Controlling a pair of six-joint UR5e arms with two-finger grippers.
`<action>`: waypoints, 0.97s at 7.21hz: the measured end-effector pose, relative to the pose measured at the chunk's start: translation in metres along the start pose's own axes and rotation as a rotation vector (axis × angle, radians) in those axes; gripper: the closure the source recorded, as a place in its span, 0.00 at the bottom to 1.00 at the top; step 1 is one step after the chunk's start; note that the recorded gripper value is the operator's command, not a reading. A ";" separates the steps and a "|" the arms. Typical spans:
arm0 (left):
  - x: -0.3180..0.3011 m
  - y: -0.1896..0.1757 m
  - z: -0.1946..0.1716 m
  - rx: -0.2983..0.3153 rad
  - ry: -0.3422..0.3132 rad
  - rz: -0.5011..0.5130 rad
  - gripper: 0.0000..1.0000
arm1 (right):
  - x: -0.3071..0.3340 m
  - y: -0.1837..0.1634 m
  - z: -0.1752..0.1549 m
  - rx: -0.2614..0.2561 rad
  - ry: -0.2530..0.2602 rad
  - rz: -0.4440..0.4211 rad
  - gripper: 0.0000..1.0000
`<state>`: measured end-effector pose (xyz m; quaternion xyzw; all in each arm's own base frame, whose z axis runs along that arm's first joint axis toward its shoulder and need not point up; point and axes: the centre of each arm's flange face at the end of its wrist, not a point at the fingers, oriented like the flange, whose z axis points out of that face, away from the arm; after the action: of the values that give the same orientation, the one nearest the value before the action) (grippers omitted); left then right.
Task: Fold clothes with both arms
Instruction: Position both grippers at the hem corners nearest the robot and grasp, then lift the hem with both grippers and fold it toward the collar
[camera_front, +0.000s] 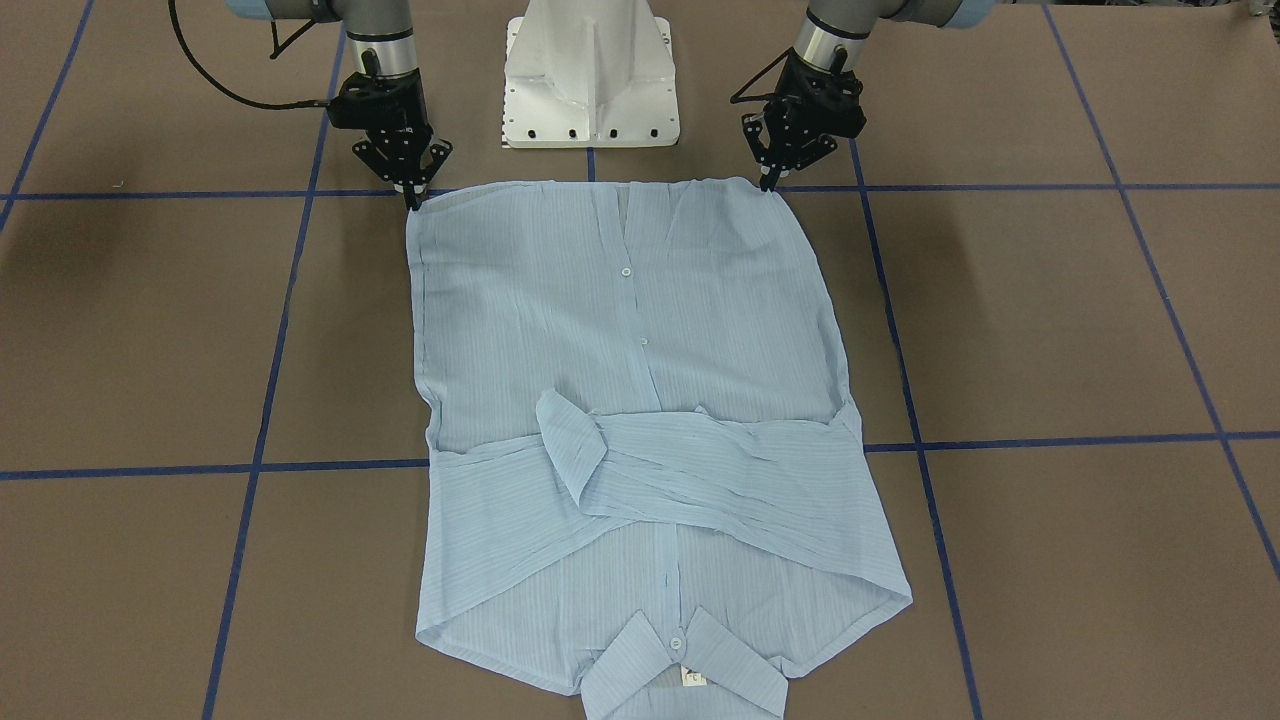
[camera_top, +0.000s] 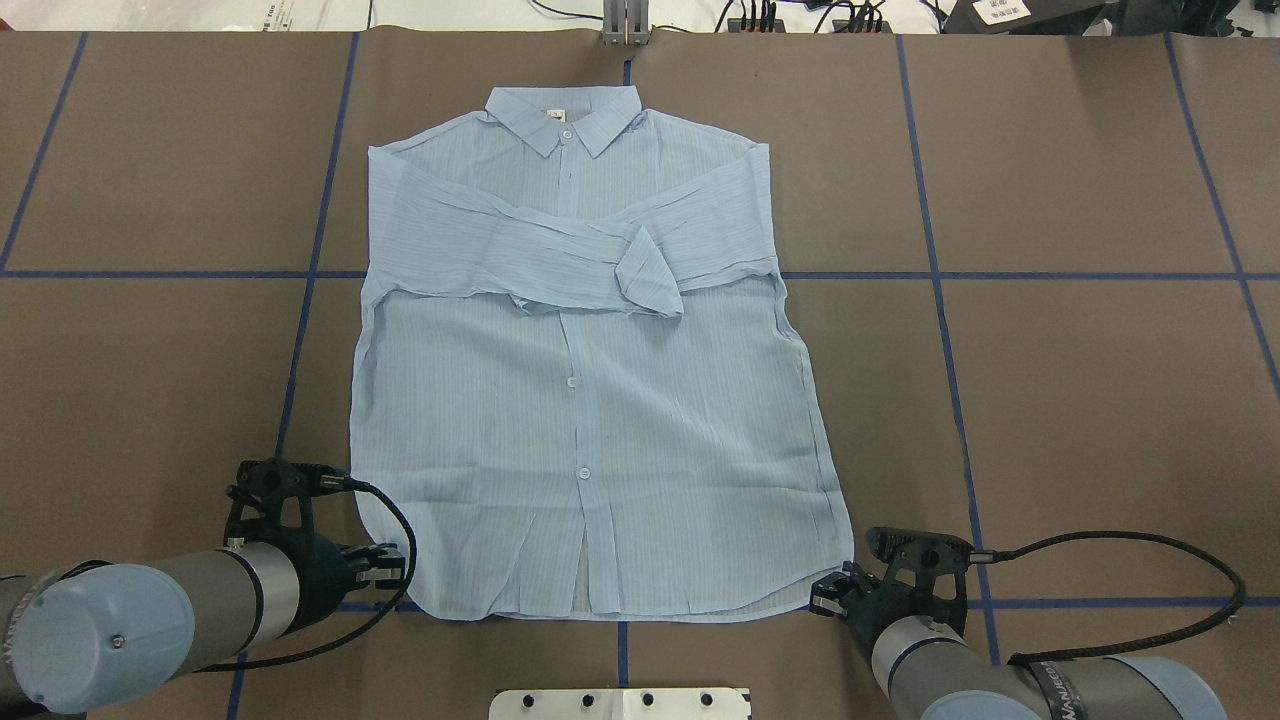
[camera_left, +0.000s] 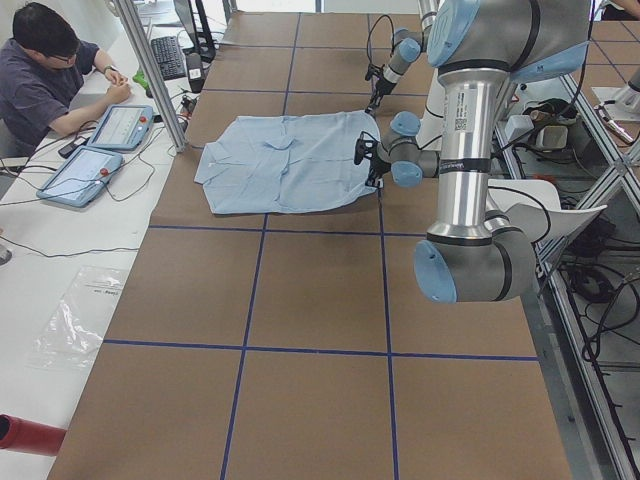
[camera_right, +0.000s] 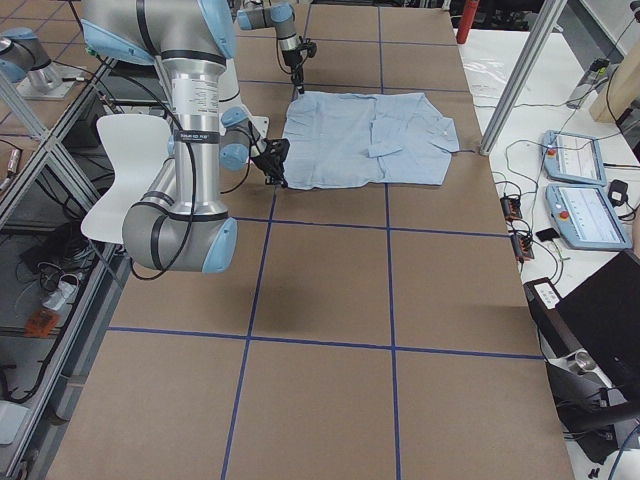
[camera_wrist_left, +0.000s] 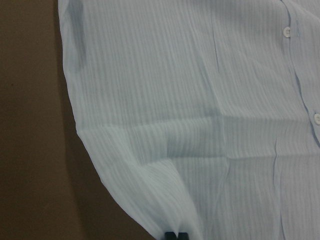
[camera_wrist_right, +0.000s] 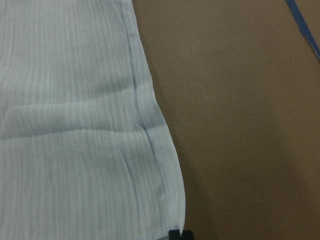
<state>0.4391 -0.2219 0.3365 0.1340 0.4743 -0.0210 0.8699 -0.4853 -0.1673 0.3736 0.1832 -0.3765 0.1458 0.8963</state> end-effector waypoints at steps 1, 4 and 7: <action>0.002 -0.001 -0.005 0.000 0.010 0.000 1.00 | -0.002 -0.009 -0.011 -0.001 -0.014 0.011 1.00; 0.024 -0.008 -0.063 -0.050 0.081 0.021 1.00 | -0.007 -0.047 -0.097 -0.064 0.022 0.006 1.00; 0.044 -0.017 -0.184 -0.178 0.133 0.056 1.00 | -0.010 -0.094 -0.215 -0.210 0.063 0.019 1.00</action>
<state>0.3094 -0.1875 0.2016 0.0703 0.5269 0.0543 0.8453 -0.3210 -0.1580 0.2060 0.0801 -0.3631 0.1194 0.9206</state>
